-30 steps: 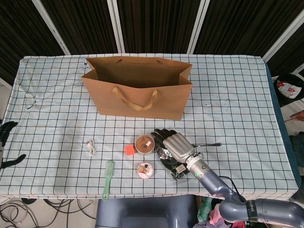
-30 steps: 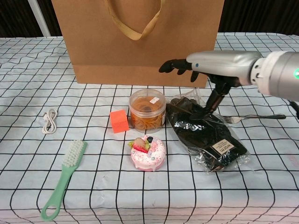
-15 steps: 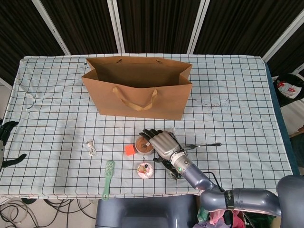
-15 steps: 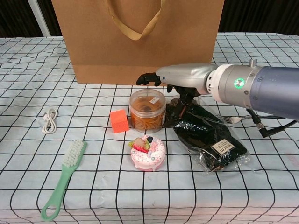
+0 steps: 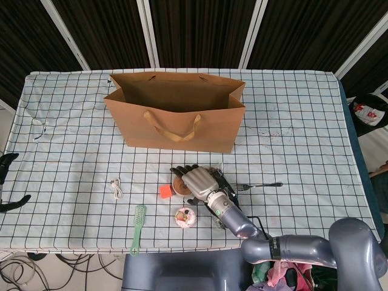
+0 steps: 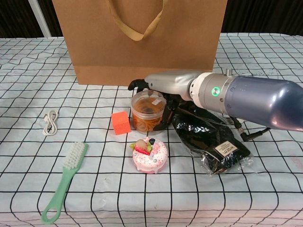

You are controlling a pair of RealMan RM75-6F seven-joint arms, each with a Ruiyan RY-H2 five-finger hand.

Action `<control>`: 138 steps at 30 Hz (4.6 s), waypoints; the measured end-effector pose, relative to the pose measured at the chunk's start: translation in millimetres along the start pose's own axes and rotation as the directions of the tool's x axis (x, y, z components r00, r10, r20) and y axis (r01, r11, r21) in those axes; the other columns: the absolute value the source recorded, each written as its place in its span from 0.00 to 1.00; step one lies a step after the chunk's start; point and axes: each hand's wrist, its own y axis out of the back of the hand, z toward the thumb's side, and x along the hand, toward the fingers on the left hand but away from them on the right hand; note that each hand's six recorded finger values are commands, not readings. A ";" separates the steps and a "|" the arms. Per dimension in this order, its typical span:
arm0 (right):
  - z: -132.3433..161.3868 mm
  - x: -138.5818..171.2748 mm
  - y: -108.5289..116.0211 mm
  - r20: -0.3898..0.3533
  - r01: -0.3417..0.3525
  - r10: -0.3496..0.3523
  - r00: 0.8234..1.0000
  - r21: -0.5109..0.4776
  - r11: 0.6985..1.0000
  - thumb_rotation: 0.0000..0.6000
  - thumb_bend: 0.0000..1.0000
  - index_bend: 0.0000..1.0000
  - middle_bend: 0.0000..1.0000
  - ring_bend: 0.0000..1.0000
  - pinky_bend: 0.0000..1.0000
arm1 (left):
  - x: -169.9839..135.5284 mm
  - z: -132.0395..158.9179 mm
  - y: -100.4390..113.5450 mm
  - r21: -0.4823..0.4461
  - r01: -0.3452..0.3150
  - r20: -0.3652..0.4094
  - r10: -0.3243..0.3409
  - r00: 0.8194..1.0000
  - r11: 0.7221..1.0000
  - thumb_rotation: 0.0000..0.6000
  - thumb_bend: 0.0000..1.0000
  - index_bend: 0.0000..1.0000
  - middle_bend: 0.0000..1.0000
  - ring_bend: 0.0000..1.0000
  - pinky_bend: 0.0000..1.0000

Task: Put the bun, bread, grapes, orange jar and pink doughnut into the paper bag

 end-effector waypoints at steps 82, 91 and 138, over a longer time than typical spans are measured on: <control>-37.9 21.3 284.8 0.140 0.614 -0.602 0.786 -0.065 0.787 1.00 0.24 0.32 0.26 0.28 0.27 | 5.3 5.6 -18.5 0.014 0.061 -0.017 -0.061 0.998 0.998 1.00 0.05 0.12 0.09 0.00 0.03; -45.7 -1.8 259.3 0.178 0.531 -0.518 0.837 -0.034 0.847 1.00 0.06 0.11 0.01 0.09 0.22 | 1.6 4.6 -12.8 -0.002 0.052 -0.010 -0.052 0.999 0.999 1.00 0.05 0.12 0.09 0.00 0.03; -19.6 153.4 9.2 -0.120 0.139 -0.142 0.983 -0.028 0.990 1.00 0.09 0.14 0.18 0.25 0.22 | 4.8 5.0 -17.1 0.002 0.047 -0.031 -0.047 0.998 0.999 1.00 0.05 0.12 0.09 0.00 0.03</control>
